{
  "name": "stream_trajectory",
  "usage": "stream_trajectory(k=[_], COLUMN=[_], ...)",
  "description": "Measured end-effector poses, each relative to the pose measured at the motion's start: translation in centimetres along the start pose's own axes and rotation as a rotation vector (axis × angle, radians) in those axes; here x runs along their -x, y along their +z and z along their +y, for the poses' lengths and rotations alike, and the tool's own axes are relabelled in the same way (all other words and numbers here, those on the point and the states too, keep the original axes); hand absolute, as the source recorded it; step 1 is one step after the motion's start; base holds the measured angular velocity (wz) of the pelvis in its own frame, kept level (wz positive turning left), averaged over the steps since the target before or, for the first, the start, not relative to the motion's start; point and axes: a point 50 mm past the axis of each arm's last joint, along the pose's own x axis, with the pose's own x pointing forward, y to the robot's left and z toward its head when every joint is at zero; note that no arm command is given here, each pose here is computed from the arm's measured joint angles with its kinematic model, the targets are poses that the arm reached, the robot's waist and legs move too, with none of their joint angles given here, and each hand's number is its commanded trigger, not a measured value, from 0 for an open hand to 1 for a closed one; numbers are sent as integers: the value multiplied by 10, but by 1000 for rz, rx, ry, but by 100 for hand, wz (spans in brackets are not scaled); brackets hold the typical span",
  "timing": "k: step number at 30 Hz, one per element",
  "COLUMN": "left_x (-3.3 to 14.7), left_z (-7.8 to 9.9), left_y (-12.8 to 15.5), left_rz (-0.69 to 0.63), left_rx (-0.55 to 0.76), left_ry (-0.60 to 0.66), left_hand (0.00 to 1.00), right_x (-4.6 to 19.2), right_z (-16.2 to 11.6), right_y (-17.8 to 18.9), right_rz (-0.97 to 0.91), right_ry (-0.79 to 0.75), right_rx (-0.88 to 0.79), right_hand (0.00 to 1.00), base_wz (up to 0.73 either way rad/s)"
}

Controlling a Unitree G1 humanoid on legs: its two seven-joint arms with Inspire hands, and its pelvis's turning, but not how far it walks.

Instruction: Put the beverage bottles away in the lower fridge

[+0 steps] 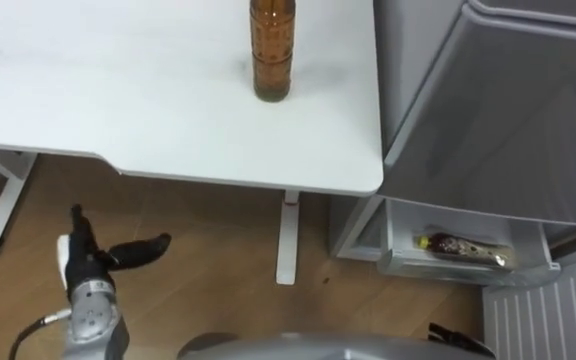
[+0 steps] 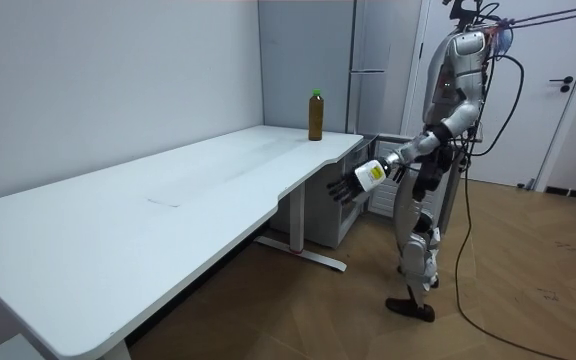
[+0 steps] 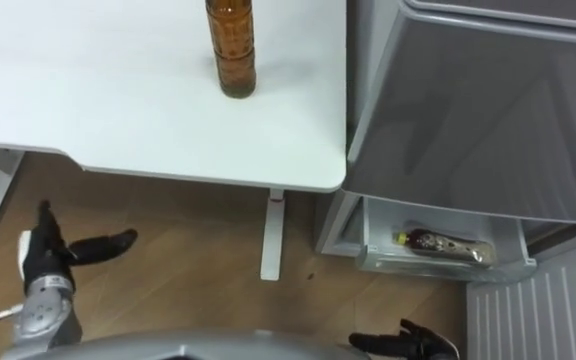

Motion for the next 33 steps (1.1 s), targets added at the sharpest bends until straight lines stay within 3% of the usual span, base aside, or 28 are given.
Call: stream_trajectory(k=[4, 15, 23, 33], left_x=[-2, 11, 13, 19], left_z=[1, 9, -2, -28], left_y=[42, 103, 106, 103], left_rz=[-205, -488, -497, -492], left_rx=[19, 186, 192, 153], left_ry=[92, 234, 176, -43], left_hand=[0, 0, 0, 0], right_x=[-1, -2, -2, -3], right_z=[2, 5, 8, 9], right_y=[4, 4, 2, 5], right_rz=[-4, -1, -5, -25], right_ry=[6, 15, 20, 19], right_rx=[43, 49, 34, 47], right_hand=[0, 0, 0, 0], base_wz=[0, 1, 0, -8])
